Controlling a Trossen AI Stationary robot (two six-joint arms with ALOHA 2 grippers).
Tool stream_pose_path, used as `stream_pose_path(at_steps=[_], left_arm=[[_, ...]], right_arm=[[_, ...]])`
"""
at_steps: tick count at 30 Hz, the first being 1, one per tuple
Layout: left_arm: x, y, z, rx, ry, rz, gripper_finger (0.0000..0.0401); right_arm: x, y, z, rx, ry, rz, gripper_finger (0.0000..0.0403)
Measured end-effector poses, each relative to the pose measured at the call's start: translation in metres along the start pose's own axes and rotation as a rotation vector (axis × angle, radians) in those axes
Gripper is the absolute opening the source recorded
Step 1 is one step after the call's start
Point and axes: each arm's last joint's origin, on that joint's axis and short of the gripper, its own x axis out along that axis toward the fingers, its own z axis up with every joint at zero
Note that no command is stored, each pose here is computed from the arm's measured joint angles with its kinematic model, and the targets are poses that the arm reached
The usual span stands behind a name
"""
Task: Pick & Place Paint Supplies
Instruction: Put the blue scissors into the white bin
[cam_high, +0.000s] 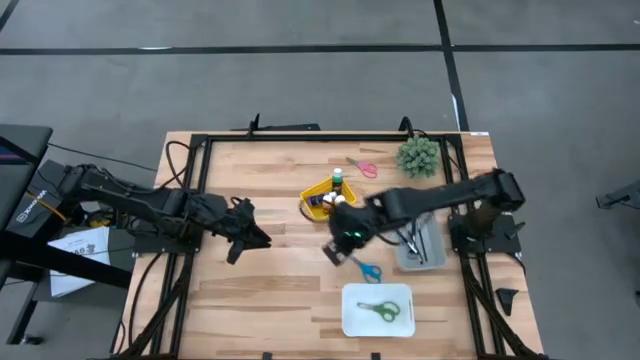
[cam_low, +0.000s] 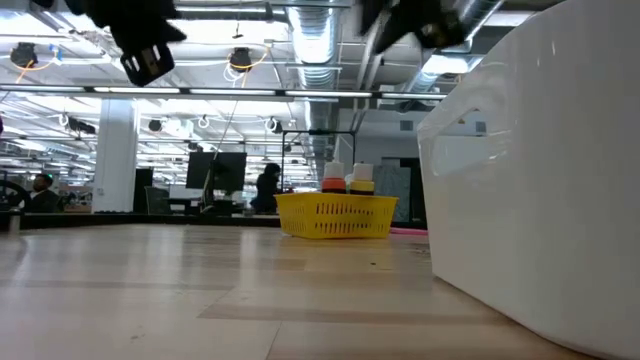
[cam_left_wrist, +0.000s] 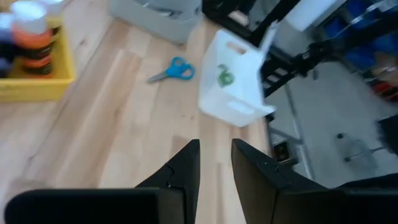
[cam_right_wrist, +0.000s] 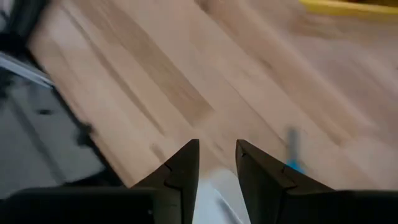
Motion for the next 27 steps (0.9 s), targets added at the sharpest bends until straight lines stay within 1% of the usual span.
stream_pose_path(at_steps=[1,2,3,5,7,9,12,14,18,22,27], left_arm=[[-0.001,0.002,-0.001,0.007,0.014,0.018,0.0085],[-0.002,0.005,-0.003,0.011,0.032,0.037,0.0085],[-0.003,0.007,-0.003,0.013,0.045,0.053,0.0085],[-0.005,0.013,-0.008,0.024,0.096,0.104,0.0085],[-0.007,0.017,-0.01,0.049,0.125,0.133,0.0085],[-0.01,0.02,-0.013,0.084,0.151,0.164,0.0085],[-0.011,0.021,-0.011,0.126,0.138,0.169,0.0085],[-0.013,0.023,-0.009,0.132,0.126,0.172,0.0085],[-0.015,0.025,-0.007,0.136,0.107,0.181,0.0085],[-0.014,0.025,-0.006,0.142,0.103,0.183,0.0085],[-0.014,0.025,-0.006,0.143,0.102,0.182,0.0085]], right_arm=[[0.007,-0.001,0.008,0.02,0.014,0.017,0.0101],[0.014,-0.005,0.012,0.039,0.051,0.009,0.0101],[0.023,-0.01,0.015,0.056,0.098,-0.009,0.0101],[0.04,-0.011,0.02,0.096,0.149,0.0,0.0101],[0.053,-0.015,0.018,0.11,0.209,-0.049,0.0101],[0.066,-0.014,0.017,0.101,0.224,-0.054,0.0101],[0.082,-0.013,0.009,0.077,0.265,-0.096,0.0101],[0.092,-0.011,0.005,0.074,0.284,-0.101,0.0101],[0.107,-0.011,-0.003,0.079,0.316,-0.147,0.0101],[0.118,-0.016,-0.004,0.08,0.306,-0.216,0.0101],[0.129,-0.02,-0.007,0.037,0.299,-0.277,0.0101]])
